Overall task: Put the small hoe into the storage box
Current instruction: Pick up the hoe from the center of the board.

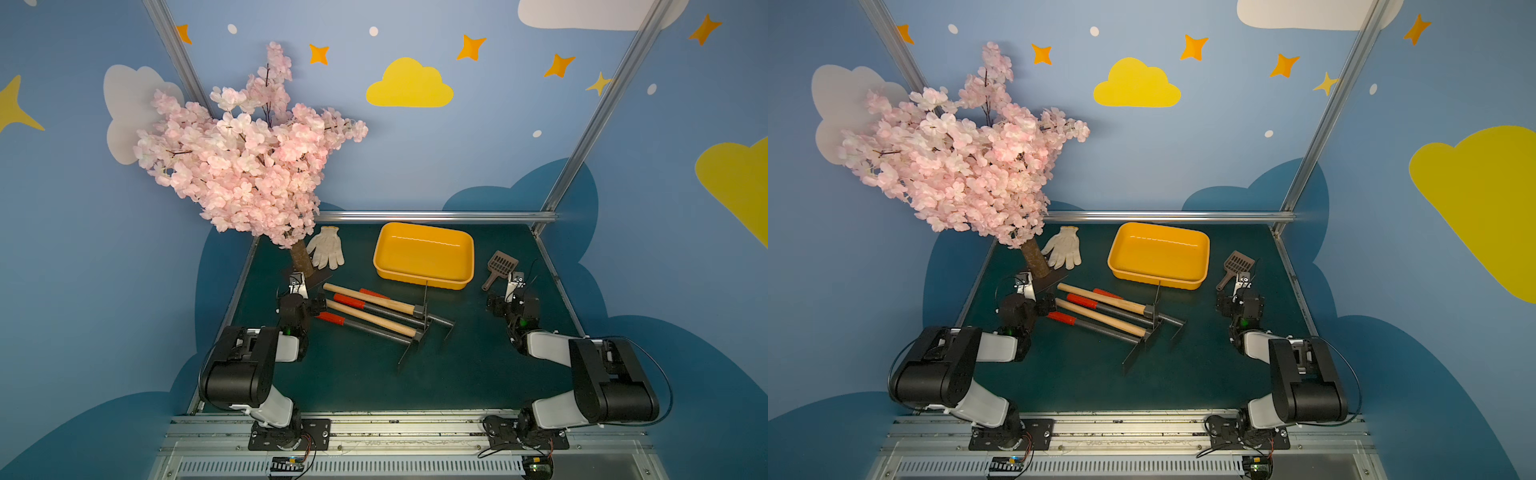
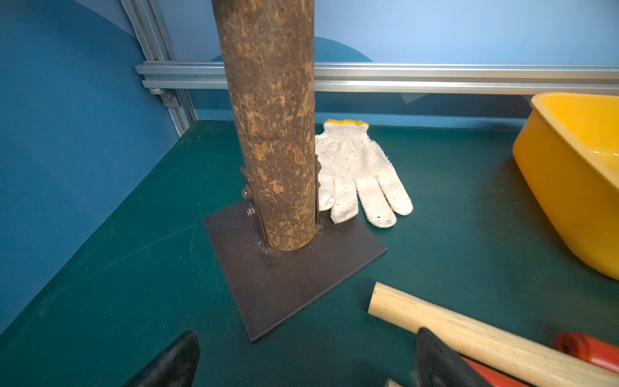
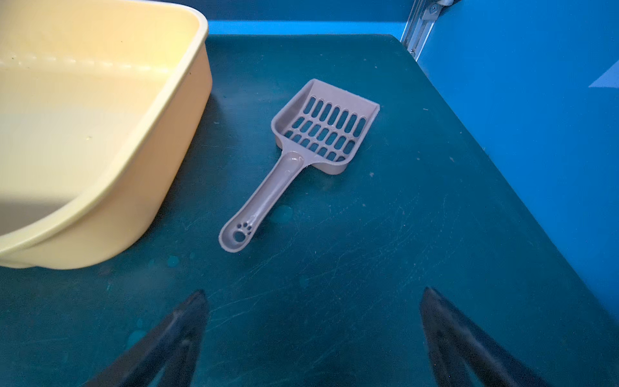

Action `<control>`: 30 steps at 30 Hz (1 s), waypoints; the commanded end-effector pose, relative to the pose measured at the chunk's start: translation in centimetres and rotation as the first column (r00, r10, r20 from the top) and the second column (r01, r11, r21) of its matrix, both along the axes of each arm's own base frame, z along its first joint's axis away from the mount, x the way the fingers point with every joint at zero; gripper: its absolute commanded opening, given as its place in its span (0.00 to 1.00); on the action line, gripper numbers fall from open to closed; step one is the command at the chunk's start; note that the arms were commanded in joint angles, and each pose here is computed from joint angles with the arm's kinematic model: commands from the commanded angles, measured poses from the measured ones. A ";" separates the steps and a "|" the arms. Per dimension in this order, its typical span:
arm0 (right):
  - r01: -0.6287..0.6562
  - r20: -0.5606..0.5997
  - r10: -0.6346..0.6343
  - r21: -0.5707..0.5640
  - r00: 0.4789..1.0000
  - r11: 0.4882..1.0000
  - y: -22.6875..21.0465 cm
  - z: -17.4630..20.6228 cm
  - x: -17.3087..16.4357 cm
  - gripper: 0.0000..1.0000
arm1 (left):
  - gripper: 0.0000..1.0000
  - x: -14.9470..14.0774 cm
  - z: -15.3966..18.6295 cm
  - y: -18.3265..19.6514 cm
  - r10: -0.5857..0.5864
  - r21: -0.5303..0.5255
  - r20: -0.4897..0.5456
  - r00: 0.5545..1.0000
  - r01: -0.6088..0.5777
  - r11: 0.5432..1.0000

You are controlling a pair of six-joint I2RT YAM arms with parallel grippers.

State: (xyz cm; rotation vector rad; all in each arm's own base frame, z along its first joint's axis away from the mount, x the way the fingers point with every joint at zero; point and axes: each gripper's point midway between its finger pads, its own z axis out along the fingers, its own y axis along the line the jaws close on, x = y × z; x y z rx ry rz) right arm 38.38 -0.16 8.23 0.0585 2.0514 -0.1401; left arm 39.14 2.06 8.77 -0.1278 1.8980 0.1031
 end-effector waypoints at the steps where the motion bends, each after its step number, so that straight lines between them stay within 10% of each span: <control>1: -0.006 0.011 0.006 0.017 1.000 1.000 0.1 0.5 0.6 0.98 | 1.00 0.0 -0.1 0.2 0.008 -0.003 0.001 1.000 -0.008 1.000; 8: -0.043 0.001 0.043 0.013 0.999 0.999 0.6 0.4 0.8 0.97 | 1.00 0.0 -0.1 0.2 0.009 -0.002 0.001 1.000 -0.009 1.000; 14: -0.112 0.077 0.113 -0.018 0.991 0.994 2.0 3.1 1.5 0.77 | 0.96 0.0 0.0 0.3 0.011 0.000 0.005 1.000 -0.011 1.000; 19: -0.220 -0.102 0.232 0.117 0.967 0.968 5.7 9.1 1.9 0.74 | 0.89 -0.2 0.6 0.5 0.036 -0.011 -0.026 0.999 -0.036 0.999; 23: -0.438 -0.190 0.465 0.170 0.864 0.883 11.8 12.8 1.0 0.72 | 0.85 -0.8 2.6 1.0 0.075 0.022 0.005 0.997 -0.075 0.997; 30: -0.788 -0.311 0.782 0.139 0.540 0.599 23.4 13.4 -3.5 0.70 | 0.83 -2.8 8.0 -0.9 0.021 -0.045 0.051 0.998 -0.019 0.999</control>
